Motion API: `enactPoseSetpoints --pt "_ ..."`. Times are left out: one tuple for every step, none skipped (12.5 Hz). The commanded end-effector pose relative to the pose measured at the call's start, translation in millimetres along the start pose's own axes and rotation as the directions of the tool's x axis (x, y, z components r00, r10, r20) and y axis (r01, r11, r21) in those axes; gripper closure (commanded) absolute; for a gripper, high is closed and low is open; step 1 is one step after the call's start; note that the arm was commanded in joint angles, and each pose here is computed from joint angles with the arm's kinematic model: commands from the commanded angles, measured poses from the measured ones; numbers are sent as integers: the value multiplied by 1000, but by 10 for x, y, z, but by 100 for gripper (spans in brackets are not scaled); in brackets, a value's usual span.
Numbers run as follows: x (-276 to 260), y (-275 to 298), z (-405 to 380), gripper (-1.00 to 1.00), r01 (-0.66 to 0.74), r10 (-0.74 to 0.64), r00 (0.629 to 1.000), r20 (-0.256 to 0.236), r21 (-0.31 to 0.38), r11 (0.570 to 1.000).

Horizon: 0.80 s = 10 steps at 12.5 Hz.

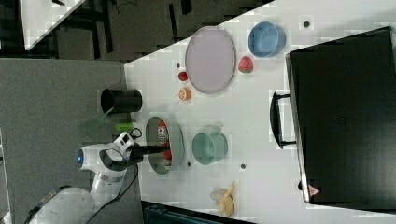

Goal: Pick ketchup from strainer and place it on the table

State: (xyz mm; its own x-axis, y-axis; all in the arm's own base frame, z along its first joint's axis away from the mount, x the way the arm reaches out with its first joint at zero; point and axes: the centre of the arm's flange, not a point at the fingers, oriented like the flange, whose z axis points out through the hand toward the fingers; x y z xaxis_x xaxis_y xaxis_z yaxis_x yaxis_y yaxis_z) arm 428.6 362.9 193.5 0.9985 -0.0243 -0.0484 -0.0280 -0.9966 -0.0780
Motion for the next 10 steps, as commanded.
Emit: enactPoseSetpoints --pt "62 -123 124 -100 -55 56 998 -19 34 998" --pt "80 -124 213 -100 -63 64 998 -9 31 997" --pt "99 -119 288 -91 -71 71 997 0 29 997" --pt "117 -111 337 -68 -75 75 997 5 26 997" --pt "122 -114 354 -42 -76 76 997 7 26 997" --pt "126 -125 325 -21 -74 74 997 1 28 997" --pt "129 -133 268 -21 -71 71 997 -8 26 997" --pt "123 -162 165 -21 -63 63 998 -24 24 998" --pt "113 -209 19 -21 -52 53 998 -44 20 998" --pt "101 -263 -171 -21 -50 51 997 -64 18 999"
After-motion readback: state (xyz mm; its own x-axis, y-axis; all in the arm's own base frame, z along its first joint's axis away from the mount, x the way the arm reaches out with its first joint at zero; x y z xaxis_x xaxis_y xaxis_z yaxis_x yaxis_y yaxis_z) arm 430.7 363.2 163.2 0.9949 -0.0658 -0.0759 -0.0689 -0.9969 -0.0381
